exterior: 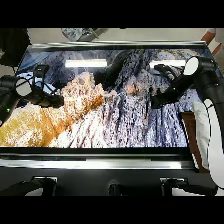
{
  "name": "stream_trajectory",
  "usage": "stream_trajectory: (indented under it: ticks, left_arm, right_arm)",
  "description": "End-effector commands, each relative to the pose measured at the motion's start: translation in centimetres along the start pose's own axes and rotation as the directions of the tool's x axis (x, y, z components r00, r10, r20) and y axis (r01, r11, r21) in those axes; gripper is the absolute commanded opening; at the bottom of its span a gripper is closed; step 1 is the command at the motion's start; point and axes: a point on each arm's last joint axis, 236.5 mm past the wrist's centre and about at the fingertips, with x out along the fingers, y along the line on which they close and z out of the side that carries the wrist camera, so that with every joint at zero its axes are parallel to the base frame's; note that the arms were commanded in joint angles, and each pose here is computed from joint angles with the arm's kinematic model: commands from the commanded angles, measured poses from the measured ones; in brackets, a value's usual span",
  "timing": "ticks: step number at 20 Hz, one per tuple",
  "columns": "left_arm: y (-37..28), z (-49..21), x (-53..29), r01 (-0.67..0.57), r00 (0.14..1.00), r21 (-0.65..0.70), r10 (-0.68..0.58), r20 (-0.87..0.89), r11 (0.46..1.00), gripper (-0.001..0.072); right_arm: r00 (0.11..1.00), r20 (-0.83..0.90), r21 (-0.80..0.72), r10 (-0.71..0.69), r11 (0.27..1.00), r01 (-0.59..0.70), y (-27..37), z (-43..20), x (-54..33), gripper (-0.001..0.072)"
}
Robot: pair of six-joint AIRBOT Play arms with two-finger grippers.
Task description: Fold the shirts.
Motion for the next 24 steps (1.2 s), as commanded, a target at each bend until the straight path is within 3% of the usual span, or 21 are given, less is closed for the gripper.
stream_trajectory:
  ticks: [1,14,24]
  left_arm:
    - [0.0,0.0,0.0,0.0,1.0,0.001,0.0,0.0,1.0,0.0324]
    - [0.0,0.0,0.0,0.0,1.0,0.001,0.0,0.0,1.0,0.0324]
    - [-0.1,0.6,0.4,0.003,1.0,0.001,-0.003,0.018,1.0,0.0324]
  right_arm:
    - [1.0,-0.001,0.0,0.001,1.0,-0.001,0.0,0.0,0.0,0.0664]
    - [1.0,-0.001,0.0,0.001,1.0,-0.001,0.0,0.0,0.0,0.0663]
    - [0.944,0.305,0.019,-0.13,0.991,0.13,-3.1,7.2,-1.3,0.0663]
